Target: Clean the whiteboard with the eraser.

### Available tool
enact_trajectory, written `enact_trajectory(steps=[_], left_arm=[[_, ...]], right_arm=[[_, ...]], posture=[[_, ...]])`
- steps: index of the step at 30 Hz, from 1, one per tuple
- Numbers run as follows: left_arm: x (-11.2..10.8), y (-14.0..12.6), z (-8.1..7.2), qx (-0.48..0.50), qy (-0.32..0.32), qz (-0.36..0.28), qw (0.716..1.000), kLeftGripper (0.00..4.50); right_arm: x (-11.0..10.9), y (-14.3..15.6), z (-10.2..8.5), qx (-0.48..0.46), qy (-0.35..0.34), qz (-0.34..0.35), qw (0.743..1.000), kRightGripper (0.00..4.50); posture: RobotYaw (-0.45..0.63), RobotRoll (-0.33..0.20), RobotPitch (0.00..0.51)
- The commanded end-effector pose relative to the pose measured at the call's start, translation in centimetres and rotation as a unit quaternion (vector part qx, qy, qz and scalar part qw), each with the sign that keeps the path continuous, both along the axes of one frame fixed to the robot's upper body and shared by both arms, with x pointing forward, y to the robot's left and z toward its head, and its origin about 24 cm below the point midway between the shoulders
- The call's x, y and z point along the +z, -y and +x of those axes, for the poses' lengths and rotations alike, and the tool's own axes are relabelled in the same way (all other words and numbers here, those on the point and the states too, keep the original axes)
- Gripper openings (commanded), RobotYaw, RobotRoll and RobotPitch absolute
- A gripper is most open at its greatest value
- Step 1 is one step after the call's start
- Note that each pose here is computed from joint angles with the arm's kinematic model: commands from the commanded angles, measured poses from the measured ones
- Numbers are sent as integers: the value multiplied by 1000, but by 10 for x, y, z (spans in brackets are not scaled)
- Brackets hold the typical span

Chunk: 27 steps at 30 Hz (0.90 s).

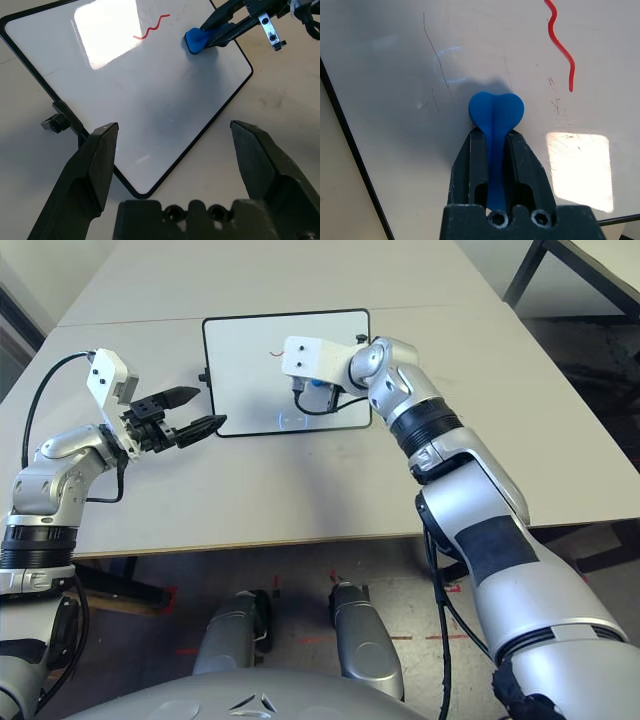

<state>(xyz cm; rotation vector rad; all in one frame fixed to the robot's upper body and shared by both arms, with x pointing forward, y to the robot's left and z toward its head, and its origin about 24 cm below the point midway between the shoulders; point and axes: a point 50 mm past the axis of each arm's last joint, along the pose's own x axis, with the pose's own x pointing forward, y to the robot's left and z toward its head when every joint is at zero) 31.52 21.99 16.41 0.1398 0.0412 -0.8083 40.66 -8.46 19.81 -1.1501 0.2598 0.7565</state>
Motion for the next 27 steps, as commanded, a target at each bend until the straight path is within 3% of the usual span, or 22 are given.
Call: enact_trajectory(steps=[1, 6, 18, 27], left_arm=[[-1, 1, -2, 0, 1, 1, 1000, 4500], [-1, 1, -2, 0, 2, 1, 1000, 4500], [-1, 2, 0, -1, 3, -1, 1000, 4500], [-1, 3, 2, -4, 3, 0, 1000, 4500]], right_arm=[[-5, -3, 1, -5, -4, 1, 1000, 220], [-5, -3, 1, -2, -5, -2, 1000, 218], [-22, 31, -3, -21, -32, -44, 998, 216], [-10, 39, -1, -35, -21, -35, 999, 215]], posture=[[-153, 0, 143], [-153, 0, 142], [-164, 0, 139], [-168, 0, 138]])
